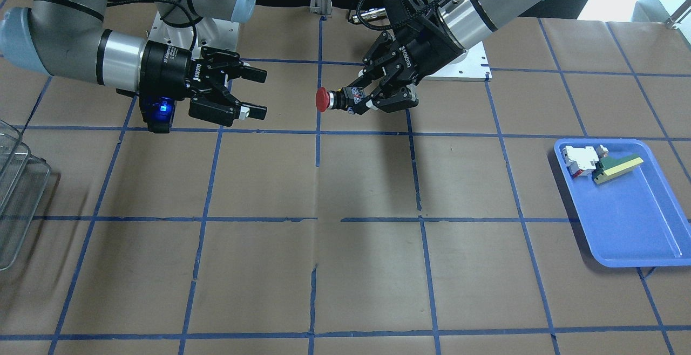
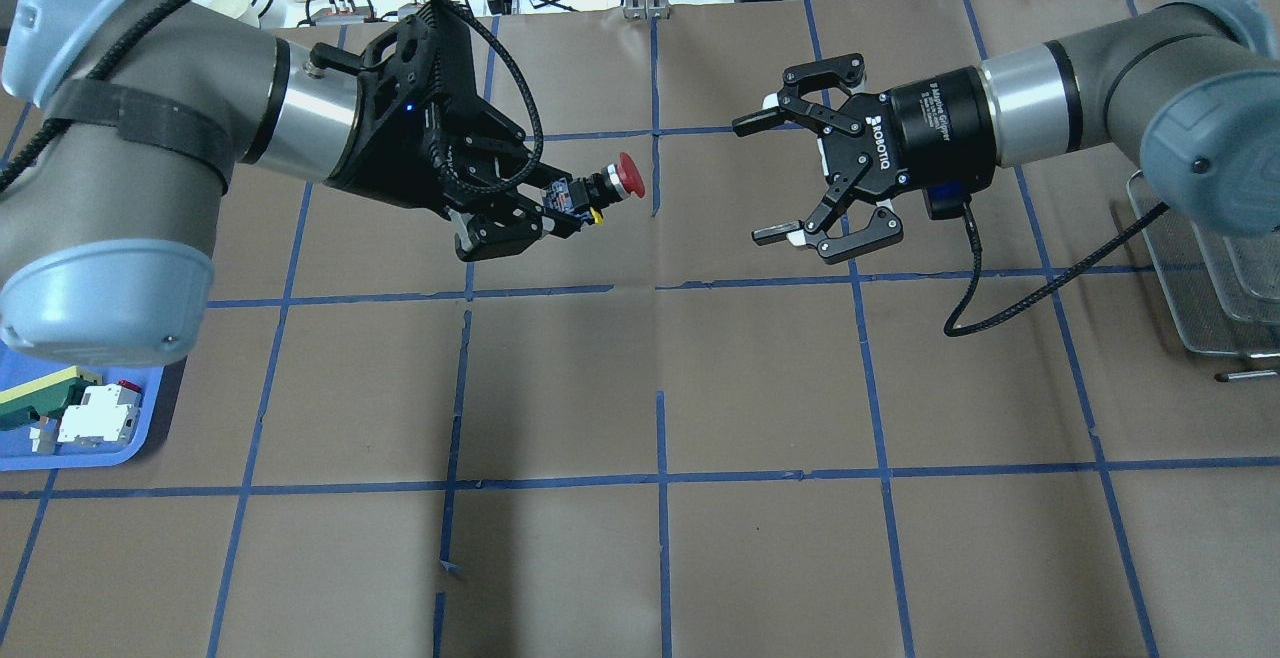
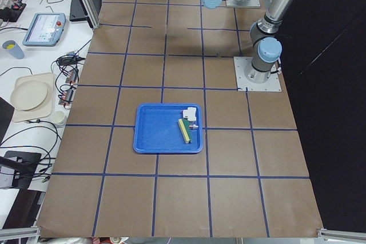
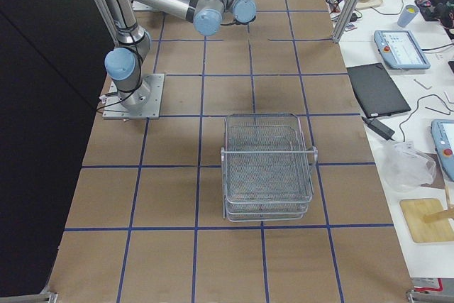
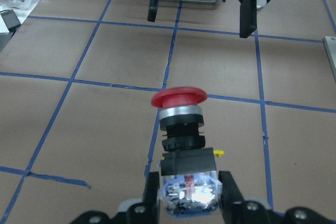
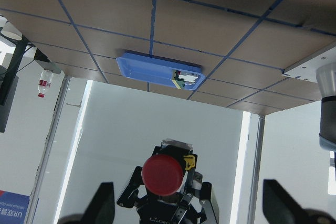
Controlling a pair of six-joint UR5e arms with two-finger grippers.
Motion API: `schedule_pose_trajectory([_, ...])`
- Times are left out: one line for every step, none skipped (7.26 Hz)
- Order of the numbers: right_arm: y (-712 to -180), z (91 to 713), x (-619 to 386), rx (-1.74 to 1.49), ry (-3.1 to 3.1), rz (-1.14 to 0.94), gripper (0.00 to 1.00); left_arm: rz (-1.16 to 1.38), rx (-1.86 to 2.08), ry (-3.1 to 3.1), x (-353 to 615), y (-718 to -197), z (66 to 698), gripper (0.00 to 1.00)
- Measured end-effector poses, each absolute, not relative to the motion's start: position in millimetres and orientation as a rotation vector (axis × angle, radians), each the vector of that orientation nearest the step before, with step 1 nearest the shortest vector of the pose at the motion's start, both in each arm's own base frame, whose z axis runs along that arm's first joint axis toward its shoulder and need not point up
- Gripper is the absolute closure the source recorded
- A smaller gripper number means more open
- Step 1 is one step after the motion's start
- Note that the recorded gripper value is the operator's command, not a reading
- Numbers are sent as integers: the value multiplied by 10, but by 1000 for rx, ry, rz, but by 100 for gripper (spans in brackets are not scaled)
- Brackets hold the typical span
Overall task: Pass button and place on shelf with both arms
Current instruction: 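Lift the button toward table center with left gripper while right gripper approaches, then close the right gripper on the button's red cap beside the left gripper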
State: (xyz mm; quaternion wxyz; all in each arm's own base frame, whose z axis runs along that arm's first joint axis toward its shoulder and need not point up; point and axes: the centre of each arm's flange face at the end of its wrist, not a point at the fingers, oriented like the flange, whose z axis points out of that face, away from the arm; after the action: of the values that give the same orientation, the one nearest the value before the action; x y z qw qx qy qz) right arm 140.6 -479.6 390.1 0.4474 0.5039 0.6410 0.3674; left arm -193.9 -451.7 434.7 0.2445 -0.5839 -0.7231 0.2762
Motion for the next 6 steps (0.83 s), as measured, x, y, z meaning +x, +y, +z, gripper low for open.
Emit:
schedule_pose_trajectory([-4800,3925,1455,1240,1528,924,1,757,-1546,-2006,-1942,-4522,4270,91])
schedule_pose_trajectory([-4802,3939,1537,1226,1491,940,1,761,-1503,-2033,-1943,-4535,4246,91])
schedule_pose_trajectory([-4797,3939,1605,1217,1488,950,3,765,-1492,-2040,-1946,-4537,4239,91])
schedule_pose_trajectory([-4784,3921,1634,1229,1520,958,1,776,-1515,-2027,-1949,-4533,4239,91])
schedule_pose_trajectory([-4774,3898,1633,1264,1589,957,1,795,-1561,-2003,-1950,-4525,4252,91])
schedule_pose_trajectory([-4815,3895,1617,1316,1634,936,1,819,-1624,-1967,-1951,-4517,4264,91])
